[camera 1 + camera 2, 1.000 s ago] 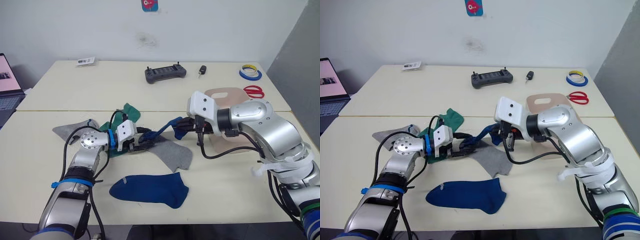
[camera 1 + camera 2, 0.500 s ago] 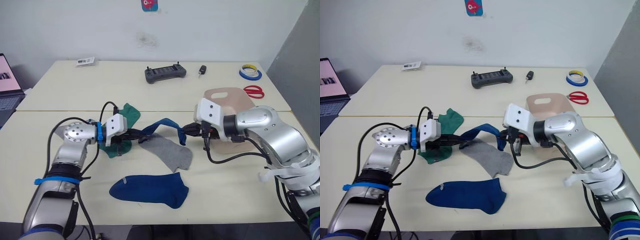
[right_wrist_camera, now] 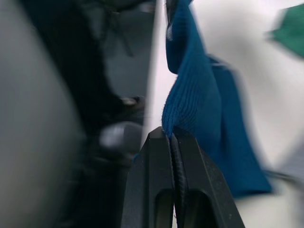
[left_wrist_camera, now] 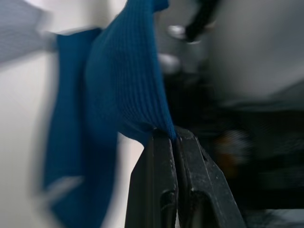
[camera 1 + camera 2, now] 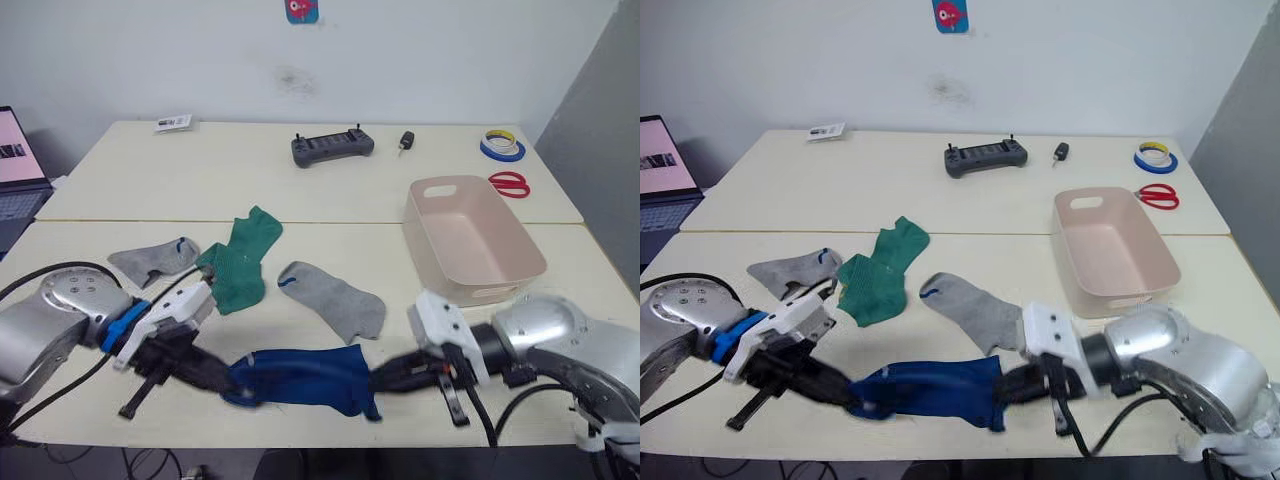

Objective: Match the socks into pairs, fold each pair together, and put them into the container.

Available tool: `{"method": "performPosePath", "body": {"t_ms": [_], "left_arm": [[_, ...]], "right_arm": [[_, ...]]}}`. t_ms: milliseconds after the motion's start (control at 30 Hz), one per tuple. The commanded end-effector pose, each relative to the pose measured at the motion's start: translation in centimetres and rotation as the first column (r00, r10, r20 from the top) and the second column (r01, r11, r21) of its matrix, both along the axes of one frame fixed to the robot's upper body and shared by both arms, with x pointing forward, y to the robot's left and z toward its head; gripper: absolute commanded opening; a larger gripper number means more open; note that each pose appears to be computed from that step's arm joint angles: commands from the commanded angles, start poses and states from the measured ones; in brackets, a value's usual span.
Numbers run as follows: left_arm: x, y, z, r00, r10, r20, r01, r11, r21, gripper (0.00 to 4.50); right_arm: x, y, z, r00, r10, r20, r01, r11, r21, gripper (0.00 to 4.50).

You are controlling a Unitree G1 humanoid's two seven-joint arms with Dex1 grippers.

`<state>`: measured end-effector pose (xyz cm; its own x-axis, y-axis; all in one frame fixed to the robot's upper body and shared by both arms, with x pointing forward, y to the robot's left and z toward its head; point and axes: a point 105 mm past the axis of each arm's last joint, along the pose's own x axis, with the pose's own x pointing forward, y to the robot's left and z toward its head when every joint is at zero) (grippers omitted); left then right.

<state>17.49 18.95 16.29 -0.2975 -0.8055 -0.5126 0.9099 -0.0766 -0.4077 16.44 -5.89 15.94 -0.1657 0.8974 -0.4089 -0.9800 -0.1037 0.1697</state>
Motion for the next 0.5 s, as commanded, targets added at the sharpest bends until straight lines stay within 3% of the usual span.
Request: {"method": "performPosePath", "body": {"t_ms": [33,200,500], "left_arm": [[-1.1,0.6,-0.3,0.992,0.045,-0.119,-0.04,0.998,0.045,0.01],[0.1,2.3,-3.5,0.978,0.147,-0.146,-0.129,0.984,0.125,0.01],[3.3,2.5,-6.1,0.972,0.21,-0.101,-0.192,0.968,0.164,0.01]], "right_arm": [[-0.5,0.0,-0.8,0.993,-0.053,-0.106,0.052,0.999,-0.016,0.0],[1.6,-0.1,-3.2,0.963,-0.206,-0.174,0.192,0.977,-0.093,0.0],[5.7,0.2,-5.0,0.94,-0.327,-0.101,0.309,0.938,-0.156,0.0]]}}
